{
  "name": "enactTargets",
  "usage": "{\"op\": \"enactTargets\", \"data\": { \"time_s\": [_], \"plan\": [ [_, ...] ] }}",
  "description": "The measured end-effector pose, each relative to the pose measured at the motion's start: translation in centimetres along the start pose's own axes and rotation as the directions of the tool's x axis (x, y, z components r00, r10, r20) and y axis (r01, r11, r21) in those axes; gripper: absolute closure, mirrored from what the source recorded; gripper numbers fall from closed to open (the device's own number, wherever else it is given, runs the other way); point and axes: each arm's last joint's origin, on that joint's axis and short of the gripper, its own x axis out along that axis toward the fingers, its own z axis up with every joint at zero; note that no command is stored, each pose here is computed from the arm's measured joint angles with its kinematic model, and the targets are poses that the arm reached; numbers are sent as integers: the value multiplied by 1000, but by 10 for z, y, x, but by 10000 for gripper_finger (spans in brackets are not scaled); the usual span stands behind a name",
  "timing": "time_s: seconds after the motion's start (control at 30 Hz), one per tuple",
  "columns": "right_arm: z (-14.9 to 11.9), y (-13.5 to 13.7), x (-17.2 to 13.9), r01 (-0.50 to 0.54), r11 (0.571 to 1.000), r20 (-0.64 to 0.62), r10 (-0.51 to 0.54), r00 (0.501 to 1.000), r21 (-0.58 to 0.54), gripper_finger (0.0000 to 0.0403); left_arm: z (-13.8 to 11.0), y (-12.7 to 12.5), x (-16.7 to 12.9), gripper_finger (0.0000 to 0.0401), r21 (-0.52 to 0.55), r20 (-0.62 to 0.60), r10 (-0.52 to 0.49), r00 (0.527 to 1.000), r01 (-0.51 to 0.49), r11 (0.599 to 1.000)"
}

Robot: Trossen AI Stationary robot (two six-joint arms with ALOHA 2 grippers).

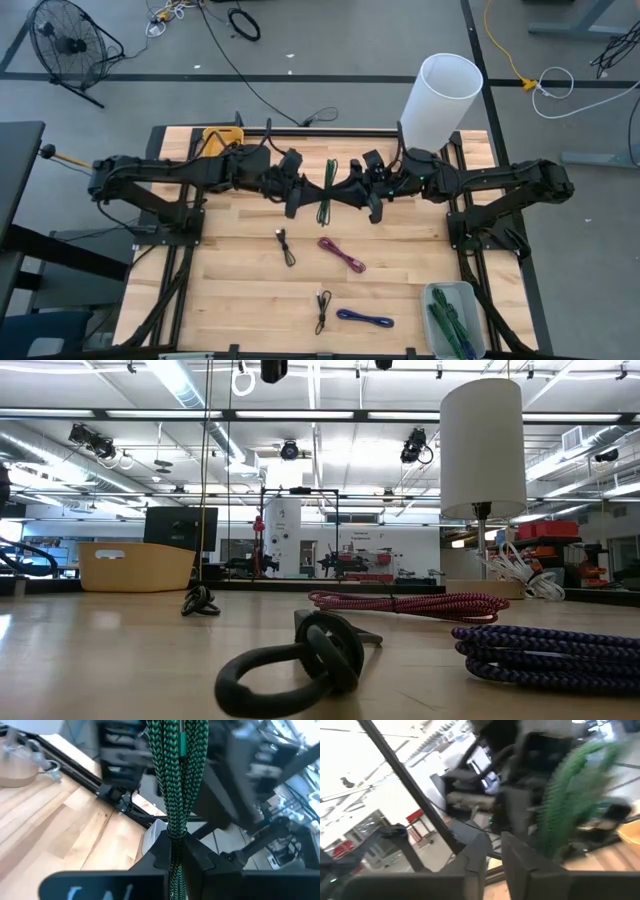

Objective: Pick & Place USB Port
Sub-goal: Put the green charger cable into the gray bin

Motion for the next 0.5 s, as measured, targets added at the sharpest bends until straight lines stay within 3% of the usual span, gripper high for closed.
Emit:
{"op": "enactTargets", "data": {
  "time_s": [0.23, 0.5],
  "plan": [
    [-1, 0, 0, -10, 1000, -16, 10, 1000, 21, 293, 8, 2, -7, 381, -15, 11, -19, 1000, 19, 1000],
    [2, -5, -1, 7, 1000, -11, -7, 1000, 20, 282, 6, -4, -15, 381, -16, -17, -45, 999, 45, 999]
  ]
}}
